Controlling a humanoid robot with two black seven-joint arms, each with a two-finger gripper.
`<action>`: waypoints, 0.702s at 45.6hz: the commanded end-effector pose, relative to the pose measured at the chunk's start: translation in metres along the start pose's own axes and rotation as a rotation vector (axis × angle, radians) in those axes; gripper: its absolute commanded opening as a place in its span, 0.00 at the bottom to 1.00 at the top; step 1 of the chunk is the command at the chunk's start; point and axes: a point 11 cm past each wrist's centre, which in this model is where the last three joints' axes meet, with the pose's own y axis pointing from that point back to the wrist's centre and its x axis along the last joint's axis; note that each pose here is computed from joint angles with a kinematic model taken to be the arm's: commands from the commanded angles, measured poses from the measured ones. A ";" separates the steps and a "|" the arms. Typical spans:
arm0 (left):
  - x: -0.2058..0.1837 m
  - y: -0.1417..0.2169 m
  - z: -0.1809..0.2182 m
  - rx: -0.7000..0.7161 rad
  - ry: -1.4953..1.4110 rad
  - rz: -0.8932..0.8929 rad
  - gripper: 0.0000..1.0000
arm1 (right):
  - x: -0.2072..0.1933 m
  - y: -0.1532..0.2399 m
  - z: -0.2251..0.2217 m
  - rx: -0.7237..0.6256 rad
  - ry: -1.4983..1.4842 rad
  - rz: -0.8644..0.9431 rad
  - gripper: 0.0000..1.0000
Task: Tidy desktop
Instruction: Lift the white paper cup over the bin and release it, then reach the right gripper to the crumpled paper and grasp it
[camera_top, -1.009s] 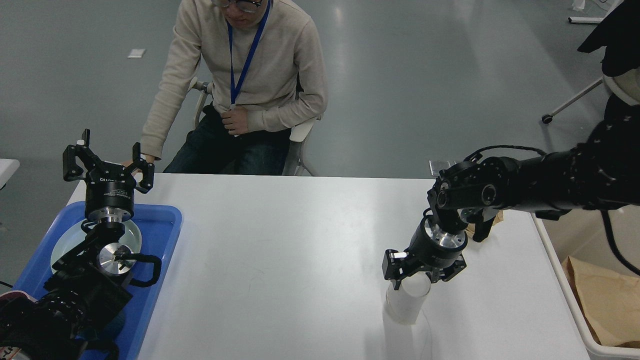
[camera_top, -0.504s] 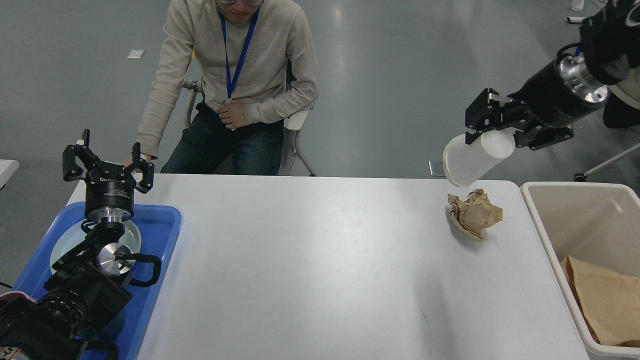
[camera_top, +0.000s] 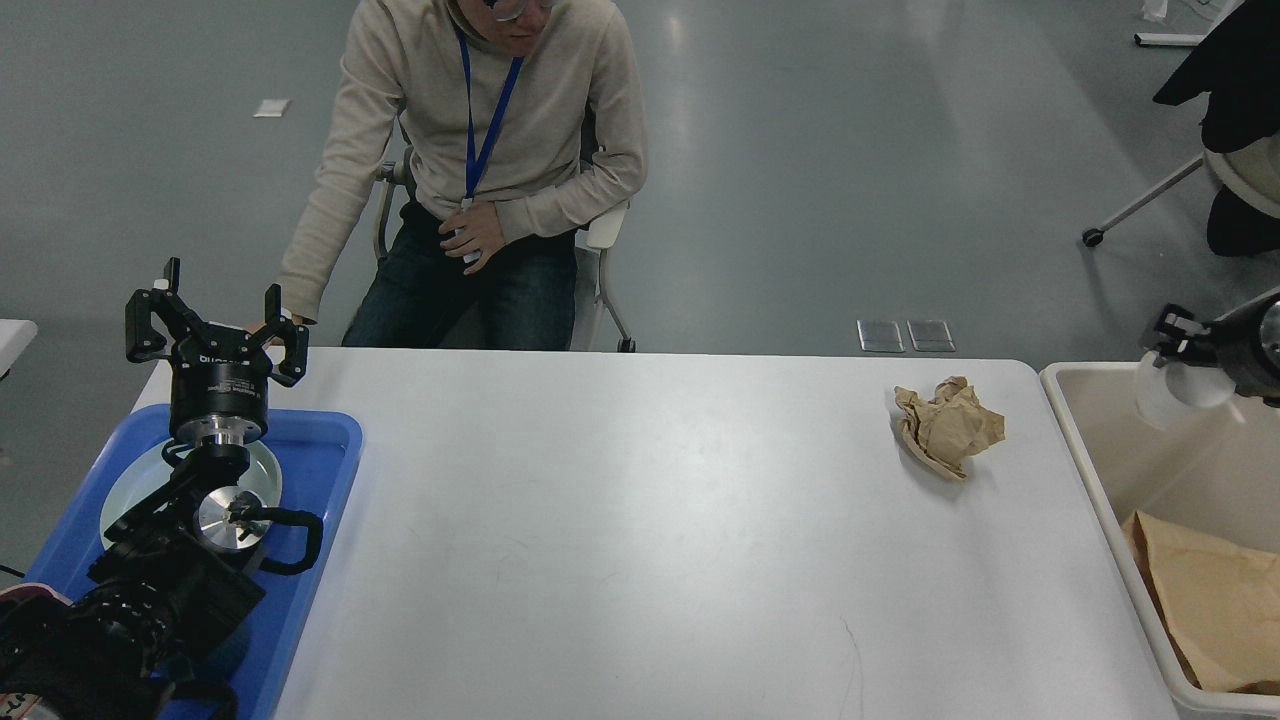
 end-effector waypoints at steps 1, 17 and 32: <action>0.000 0.000 0.000 0.000 -0.001 0.001 0.96 | -0.029 -0.037 0.046 -0.104 -0.007 0.018 0.20; 0.000 0.000 0.000 0.000 0.000 0.000 0.96 | -0.053 -0.077 0.074 -0.191 0.050 0.096 1.00; 0.000 0.000 0.000 0.000 -0.001 0.001 0.96 | -0.012 -0.055 -0.003 -0.054 0.059 0.139 1.00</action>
